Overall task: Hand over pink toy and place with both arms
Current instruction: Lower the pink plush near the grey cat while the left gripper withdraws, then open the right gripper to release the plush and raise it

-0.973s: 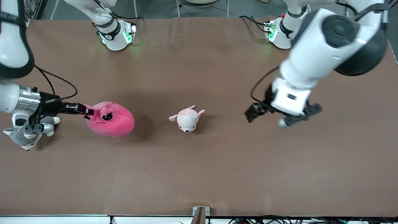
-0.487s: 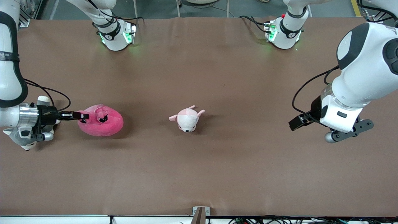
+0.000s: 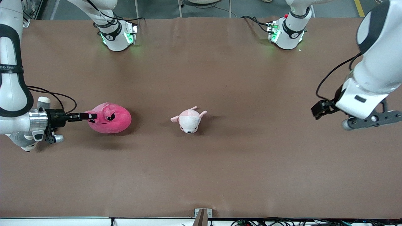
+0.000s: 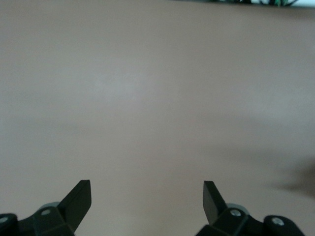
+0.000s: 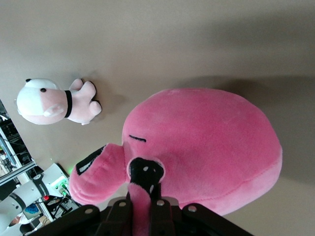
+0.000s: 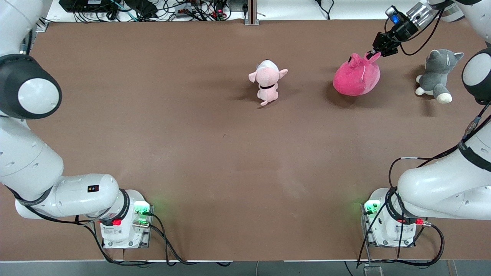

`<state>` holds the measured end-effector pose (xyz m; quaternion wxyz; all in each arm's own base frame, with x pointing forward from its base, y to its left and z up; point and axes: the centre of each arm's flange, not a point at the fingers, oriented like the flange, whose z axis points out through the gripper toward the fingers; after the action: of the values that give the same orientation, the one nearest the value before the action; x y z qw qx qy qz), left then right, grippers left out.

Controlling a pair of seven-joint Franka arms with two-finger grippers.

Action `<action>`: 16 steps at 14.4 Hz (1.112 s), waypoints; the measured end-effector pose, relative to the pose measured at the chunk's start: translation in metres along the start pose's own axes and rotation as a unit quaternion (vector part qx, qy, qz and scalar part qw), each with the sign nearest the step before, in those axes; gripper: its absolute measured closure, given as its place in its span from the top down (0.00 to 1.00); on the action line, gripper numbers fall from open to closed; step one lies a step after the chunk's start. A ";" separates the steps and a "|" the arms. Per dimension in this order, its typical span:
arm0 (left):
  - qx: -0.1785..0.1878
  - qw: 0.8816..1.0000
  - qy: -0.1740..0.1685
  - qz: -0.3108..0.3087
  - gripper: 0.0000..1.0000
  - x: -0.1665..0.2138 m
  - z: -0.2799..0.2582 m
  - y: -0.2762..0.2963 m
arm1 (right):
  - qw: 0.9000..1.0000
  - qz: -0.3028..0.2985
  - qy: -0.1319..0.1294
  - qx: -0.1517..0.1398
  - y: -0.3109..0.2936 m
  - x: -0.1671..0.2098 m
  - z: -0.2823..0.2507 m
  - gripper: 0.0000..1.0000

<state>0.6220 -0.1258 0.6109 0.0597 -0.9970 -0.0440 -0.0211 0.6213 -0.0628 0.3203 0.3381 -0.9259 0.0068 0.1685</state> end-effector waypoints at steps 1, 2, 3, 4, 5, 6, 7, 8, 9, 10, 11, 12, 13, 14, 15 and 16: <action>-0.003 1.000 -0.008 0.011 1.00 -0.005 -0.007 -0.009 | 1.000 -0.001 -0.003 0.003 0.006 0.002 0.003 0.11; -0.011 1.000 -0.015 0.023 1.00 -0.010 -0.013 -0.017 | 1.000 -0.001 -0.005 0.005 0.010 0.003 0.006 0.11; -0.025 0.999 -0.022 0.031 1.00 -0.018 -0.022 -0.031 | 1.000 0.000 -0.008 0.009 0.016 0.005 0.011 0.11; -0.034 0.999 -0.028 0.028 1.00 -0.023 -0.024 -0.038 | 1.000 -0.001 -0.010 0.011 0.019 0.006 0.013 0.11; -0.046 0.998 -0.035 0.025 1.00 -0.031 -0.025 -0.045 | 1.000 -0.003 -0.012 0.013 0.021 0.007 0.015 0.11; -0.049 0.998 -0.040 0.025 1.00 -0.040 -0.026 -0.050 | 1.000 -0.004 -0.013 0.014 0.023 0.007 0.017 0.11; -0.047 0.998 -0.042 0.027 1.00 -0.050 -0.029 -0.052 | 1.000 -0.004 -0.014 0.015 0.024 0.008 0.019 0.11; -0.043 0.998 -0.042 0.028 1.00 -0.061 -0.032 -0.052 | 1.000 -0.004 -0.014 0.015 0.025 0.008 0.019 0.15; -0.039 0.998 -0.043 0.029 1.00 -0.071 -0.034 -0.051 | 1.000 -0.004 -0.014 0.015 0.025 0.008 0.019 0.15; -0.036 0.998 -0.043 0.031 1.00 -0.081 -0.035 -0.050 | 1.000 -0.004 -0.013 0.015 0.025 0.009 0.019 0.21; -0.032 0.998 -0.041 0.032 1.00 -0.090 -0.034 -0.048 | 1.000 -0.004 -0.011 0.014 0.025 0.009 0.016 0.30; -0.030 0.998 -0.038 0.033 1.00 -0.097 -0.033 -0.047 | 1.000 -0.007 -0.004 0.012 0.024 0.010 0.009 0.41; -0.028 0.998 -0.034 0.033 1.00 -0.102 -0.031 -0.047 | 1.000 -0.012 0.007 0.007 0.021 0.012 -0.004 0.51; -0.027 0.999 -0.032 0.032 1.00 -0.106 -0.030 -0.048 | 1.000 -0.020 0.020 -0.007 0.017 0.013 -0.021 0.63; -0.027 0.999 -0.031 0.029 1.00 -0.108 -0.030 -0.052 | 0.998 -0.031 0.032 -0.033 0.011 0.014 -0.042 0.73; -0.028 0.999 -0.030 0.028 1.00 -0.108 -0.030 -0.058 | 0.996 -0.043 0.042 -0.063 0.002 0.013 -0.062 0.82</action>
<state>0.5083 -0.0811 0.6420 0.0309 -0.9993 -0.0174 0.0092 0.6527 -0.1022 0.3592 0.2854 -0.9511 -0.0289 0.1146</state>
